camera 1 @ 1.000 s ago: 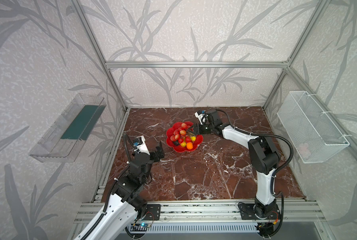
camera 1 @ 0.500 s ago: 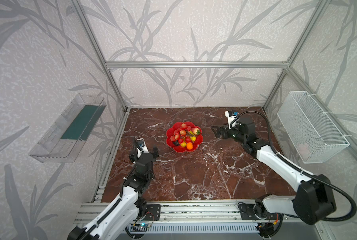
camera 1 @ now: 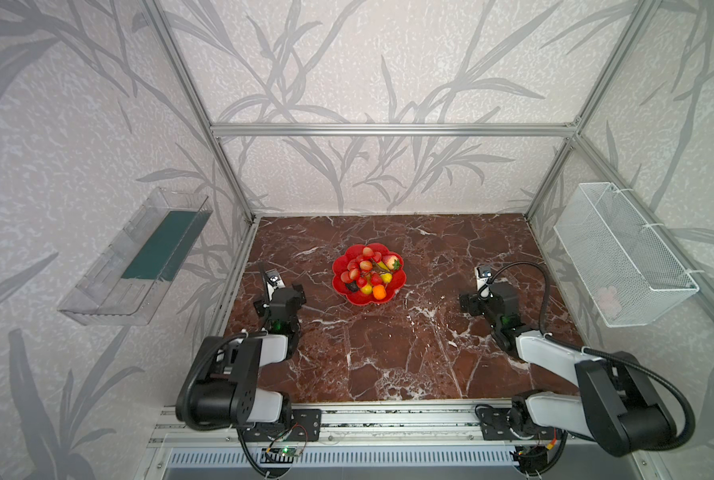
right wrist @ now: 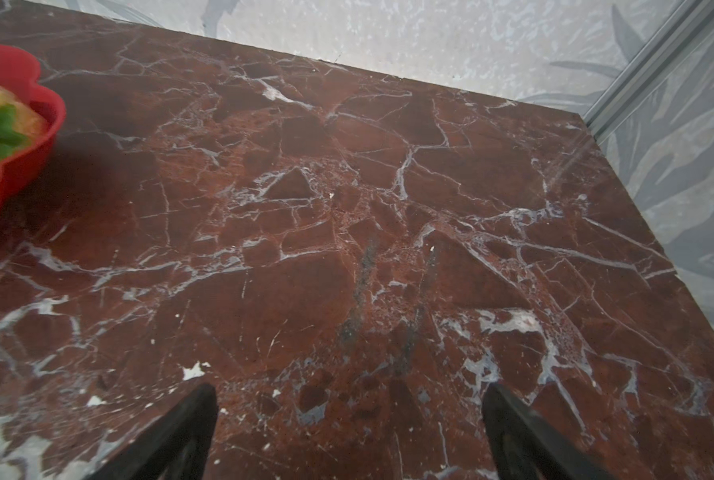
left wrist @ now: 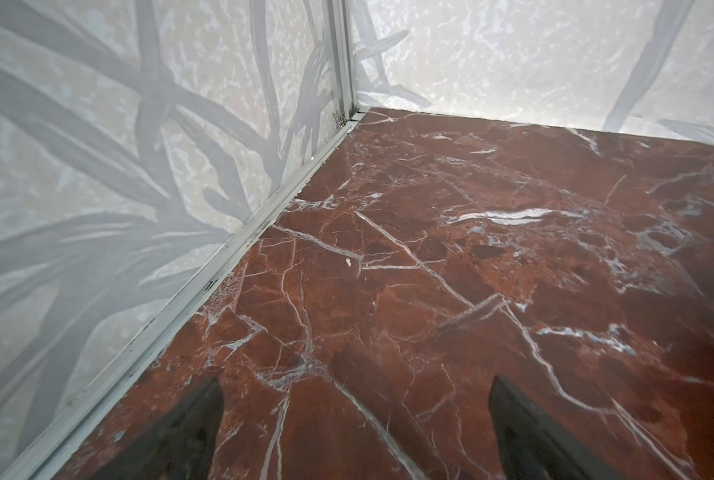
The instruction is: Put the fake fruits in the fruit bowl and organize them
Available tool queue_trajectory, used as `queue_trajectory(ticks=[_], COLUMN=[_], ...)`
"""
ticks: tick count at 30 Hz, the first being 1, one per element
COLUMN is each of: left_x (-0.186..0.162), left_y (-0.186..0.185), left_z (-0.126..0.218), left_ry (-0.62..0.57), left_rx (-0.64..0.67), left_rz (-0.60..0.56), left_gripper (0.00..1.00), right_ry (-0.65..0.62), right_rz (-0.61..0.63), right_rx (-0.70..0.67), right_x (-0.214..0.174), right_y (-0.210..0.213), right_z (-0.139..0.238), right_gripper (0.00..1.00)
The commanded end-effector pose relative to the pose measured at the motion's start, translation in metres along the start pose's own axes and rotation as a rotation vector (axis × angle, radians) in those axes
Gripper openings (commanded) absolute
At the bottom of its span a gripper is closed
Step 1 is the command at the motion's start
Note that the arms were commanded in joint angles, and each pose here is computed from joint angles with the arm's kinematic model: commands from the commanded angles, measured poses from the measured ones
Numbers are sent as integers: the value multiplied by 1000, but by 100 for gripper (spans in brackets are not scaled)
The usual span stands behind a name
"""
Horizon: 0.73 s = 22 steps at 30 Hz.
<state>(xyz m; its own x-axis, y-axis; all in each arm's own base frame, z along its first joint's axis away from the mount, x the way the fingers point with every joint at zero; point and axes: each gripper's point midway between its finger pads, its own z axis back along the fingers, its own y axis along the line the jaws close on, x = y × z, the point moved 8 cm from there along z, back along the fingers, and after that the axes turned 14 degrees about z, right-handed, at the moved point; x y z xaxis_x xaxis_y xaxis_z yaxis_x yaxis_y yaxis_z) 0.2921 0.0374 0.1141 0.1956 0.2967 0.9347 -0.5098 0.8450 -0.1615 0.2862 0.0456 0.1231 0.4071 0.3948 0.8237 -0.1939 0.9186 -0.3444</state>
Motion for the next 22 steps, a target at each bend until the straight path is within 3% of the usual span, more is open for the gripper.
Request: queue_trajectory(ticks=[1, 3, 5, 6, 10, 12, 22], left_x=[11, 11, 10, 11, 10, 11, 10], left_y=[-11, -9, -14, -14, -13, -14, -17], left_z=[-7, -11, -15, -14, -14, -14, -15], left_ry=[-52, 16, -41, -20, 2, -28, -4], left_rx=[-101, -70, -117, -113, -106, -127, -145], left_rz=[37, 31, 7, 15, 8, 4, -13], left_gripper=[99, 99, 99, 99, 99, 99, 99], right_ry=[-187, -181, -155, -214, -179, -222, -197], right_rz=[-19, -55, -63, -49, -35, -28, -42], right_rx=[-119, -80, -35, -39, -3, -11, -30], right_x=[19, 14, 1, 3, 2, 3, 2], right_y=[-22, -25, -20, -19, -16, -15, -17], right_z=[-6, -15, -26, -28, -25, -27, -28], right_gripper=[99, 99, 99, 99, 99, 99, 99])
